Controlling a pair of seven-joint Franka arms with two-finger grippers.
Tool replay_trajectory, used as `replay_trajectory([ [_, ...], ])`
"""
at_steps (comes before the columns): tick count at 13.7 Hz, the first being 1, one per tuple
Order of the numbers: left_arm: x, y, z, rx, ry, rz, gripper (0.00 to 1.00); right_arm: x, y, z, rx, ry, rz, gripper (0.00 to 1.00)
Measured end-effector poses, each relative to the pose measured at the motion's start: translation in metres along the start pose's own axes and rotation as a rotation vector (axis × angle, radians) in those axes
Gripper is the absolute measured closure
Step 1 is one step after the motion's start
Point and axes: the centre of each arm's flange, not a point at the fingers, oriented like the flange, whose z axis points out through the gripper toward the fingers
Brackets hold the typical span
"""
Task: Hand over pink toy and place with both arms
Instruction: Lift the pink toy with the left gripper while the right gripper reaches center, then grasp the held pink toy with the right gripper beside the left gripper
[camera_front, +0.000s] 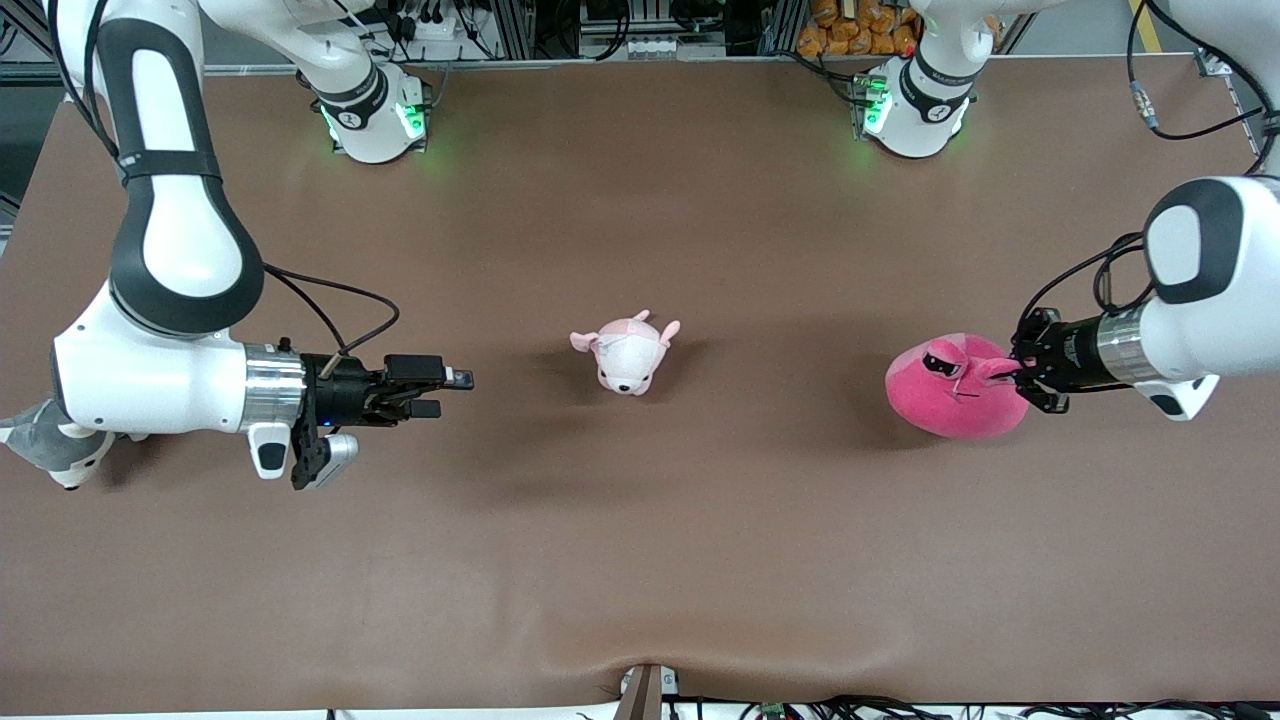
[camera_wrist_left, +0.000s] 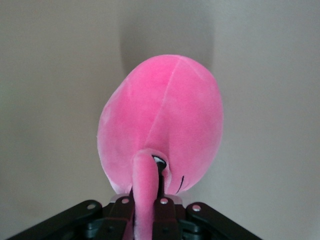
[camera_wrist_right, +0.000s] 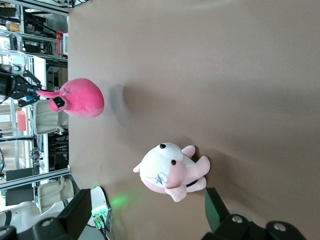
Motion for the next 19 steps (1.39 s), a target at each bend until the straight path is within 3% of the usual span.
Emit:
replay_trajectory([
  [5, -0.077, -0.006, -0.050, -0.059, -0.017, 0.072, 0.89, 0.005, -0.011, 0.011, -0.006, 0.038, -0.060, 0.00],
  [10, -0.143, -0.024, -0.072, -0.078, -0.042, 0.069, 0.89, 0.005, -0.025, 0.024, -0.004, 0.034, -0.063, 0.00],
  [16, -0.229, -0.054, -0.076, -0.080, -0.069, 0.085, 0.89, 0.005, -0.048, 0.037, 0.044, 0.028, 0.098, 0.00],
  [19, -0.283, -0.081, -0.076, -0.077, -0.080, 0.094, 0.89, 0.003, -0.074, 0.053, 0.047, 0.016, 0.260, 0.00],
])
